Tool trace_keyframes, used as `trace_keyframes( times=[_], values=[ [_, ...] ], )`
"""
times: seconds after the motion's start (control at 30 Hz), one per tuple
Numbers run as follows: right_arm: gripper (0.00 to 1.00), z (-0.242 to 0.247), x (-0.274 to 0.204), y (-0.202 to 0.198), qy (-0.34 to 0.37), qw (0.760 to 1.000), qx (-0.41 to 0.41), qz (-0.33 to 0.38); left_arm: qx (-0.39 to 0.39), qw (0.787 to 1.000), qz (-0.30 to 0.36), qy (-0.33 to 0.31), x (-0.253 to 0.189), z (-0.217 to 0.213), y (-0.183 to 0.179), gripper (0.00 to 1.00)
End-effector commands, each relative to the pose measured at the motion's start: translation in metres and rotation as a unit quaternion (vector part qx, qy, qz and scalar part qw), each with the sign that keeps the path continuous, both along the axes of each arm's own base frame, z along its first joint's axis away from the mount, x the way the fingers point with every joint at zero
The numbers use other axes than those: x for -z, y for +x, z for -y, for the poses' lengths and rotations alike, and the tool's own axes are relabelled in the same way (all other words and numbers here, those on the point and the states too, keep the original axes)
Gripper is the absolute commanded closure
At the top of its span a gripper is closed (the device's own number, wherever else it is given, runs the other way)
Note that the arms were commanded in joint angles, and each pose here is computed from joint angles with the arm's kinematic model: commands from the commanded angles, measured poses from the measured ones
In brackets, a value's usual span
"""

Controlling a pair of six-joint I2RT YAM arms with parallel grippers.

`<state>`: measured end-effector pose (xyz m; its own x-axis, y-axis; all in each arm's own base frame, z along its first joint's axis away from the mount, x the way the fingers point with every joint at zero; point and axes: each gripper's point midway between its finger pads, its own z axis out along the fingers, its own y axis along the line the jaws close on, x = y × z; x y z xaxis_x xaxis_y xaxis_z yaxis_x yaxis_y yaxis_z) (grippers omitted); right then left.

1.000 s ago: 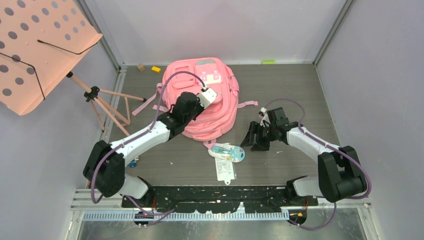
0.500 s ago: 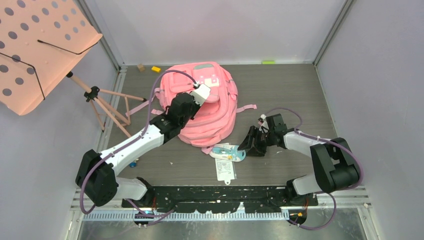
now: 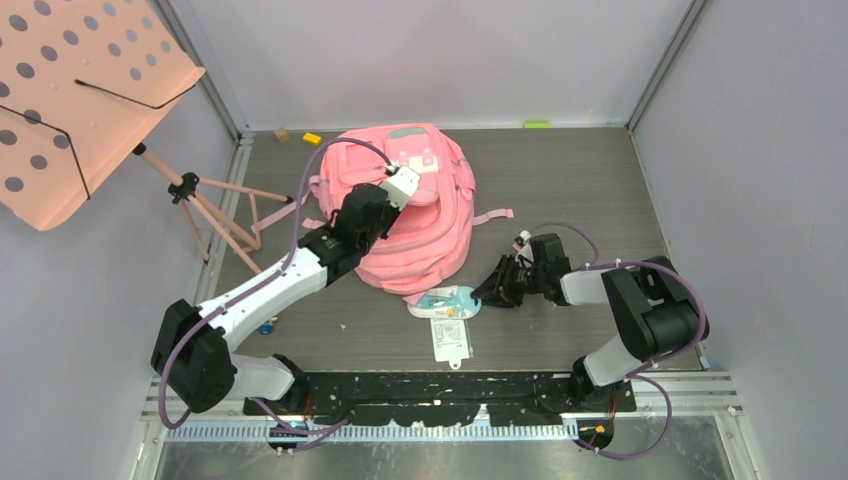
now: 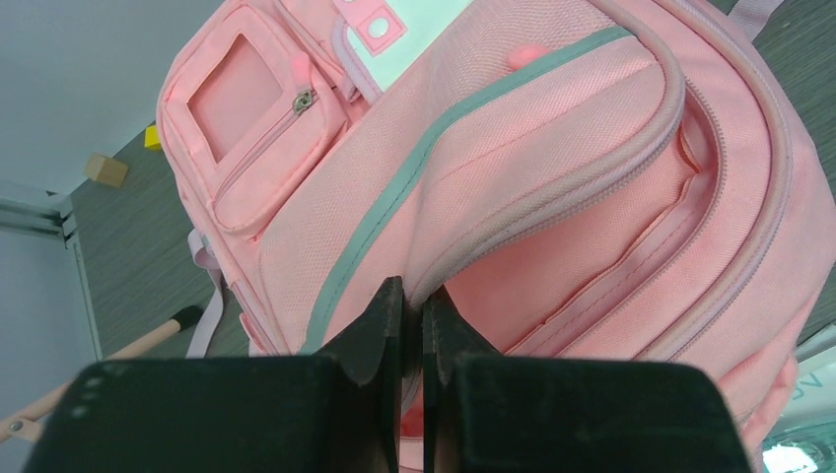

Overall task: Pack the student bag
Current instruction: Pick up the stationery from the center of the board.

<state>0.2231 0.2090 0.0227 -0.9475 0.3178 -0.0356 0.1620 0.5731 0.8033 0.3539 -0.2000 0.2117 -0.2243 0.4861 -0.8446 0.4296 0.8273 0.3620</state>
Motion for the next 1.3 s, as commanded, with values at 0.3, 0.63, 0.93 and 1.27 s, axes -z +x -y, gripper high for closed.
trace_keyframes(
  times=[0.3,0.63,0.93,1.27],
  values=[
    [0.99,-0.009,-0.039,0.033,0.054,0.993,0.058,0.082,-0.036,0.996,0.047,-0.062,-0.068,-0.007,0.010,1.00],
    [1.00,0.021,-0.148,0.044,-0.031,0.971,0.086,0.223,-0.071,0.992,0.020,-0.100,-0.078,-0.036,0.025,1.00],
    [0.99,0.031,-0.198,0.038,-0.040,0.959,0.101,0.261,-0.084,0.987,-0.005,-0.133,-0.076,-0.049,0.033,1.00],
    [0.99,0.020,-0.265,0.044,0.050,0.944,0.132,0.299,-0.046,0.988,-0.028,-0.148,-0.071,-0.033,0.030,1.00]
  ],
)
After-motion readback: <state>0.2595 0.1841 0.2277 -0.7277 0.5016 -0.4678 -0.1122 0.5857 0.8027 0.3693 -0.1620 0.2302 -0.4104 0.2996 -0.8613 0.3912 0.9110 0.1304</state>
